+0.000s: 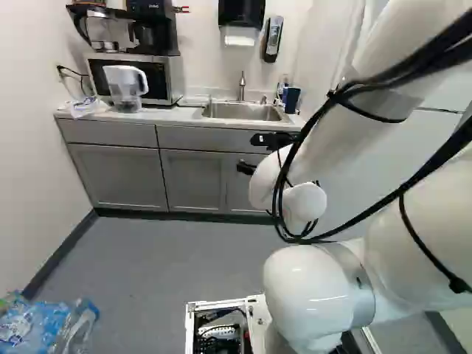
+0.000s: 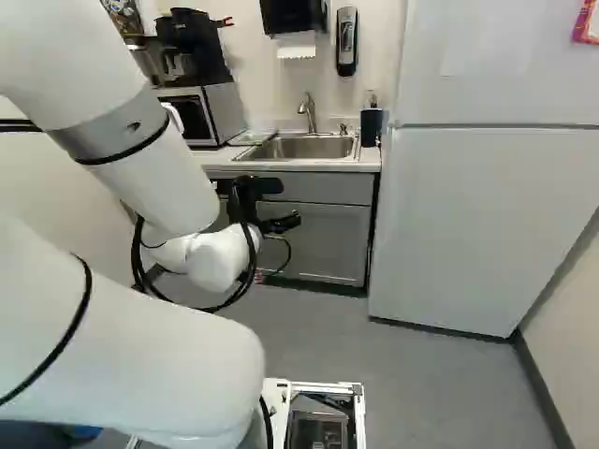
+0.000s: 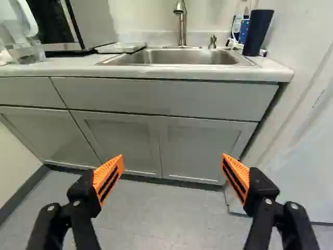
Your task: Rinse the cup and place it in the tray
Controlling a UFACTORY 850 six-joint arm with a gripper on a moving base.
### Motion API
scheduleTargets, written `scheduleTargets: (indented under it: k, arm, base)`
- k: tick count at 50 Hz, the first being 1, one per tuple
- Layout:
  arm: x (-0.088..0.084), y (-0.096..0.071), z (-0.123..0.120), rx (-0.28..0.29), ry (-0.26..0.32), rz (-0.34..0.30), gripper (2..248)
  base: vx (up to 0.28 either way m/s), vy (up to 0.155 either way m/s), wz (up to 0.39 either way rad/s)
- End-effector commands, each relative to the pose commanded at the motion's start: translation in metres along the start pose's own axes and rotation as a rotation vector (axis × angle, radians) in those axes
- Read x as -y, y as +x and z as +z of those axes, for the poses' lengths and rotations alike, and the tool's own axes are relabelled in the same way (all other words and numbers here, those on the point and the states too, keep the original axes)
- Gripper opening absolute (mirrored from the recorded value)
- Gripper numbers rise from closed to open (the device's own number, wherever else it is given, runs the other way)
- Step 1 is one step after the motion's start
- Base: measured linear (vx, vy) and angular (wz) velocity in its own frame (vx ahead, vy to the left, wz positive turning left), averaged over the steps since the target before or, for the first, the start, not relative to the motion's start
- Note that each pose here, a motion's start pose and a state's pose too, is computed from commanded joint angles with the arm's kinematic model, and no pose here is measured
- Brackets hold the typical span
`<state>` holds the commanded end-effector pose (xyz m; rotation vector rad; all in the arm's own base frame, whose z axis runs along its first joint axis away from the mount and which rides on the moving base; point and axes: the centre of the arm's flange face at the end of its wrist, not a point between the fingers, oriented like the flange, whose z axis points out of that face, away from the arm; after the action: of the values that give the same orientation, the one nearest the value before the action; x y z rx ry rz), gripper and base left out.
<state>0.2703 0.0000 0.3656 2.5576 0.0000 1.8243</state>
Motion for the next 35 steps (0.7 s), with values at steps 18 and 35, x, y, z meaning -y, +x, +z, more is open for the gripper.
scheduleTargets:
  k: [18, 35]
  arm:
    - [0.000, 0.000, 0.000, 0.000, 0.000, 0.000, 247]
    - [0.000, 0.015, 0.012, -0.021, 0.000, 0.000, 247]
  base:
    - [0.000, 0.000, 0.000]
    - [0.000, 0.000, 0.000]
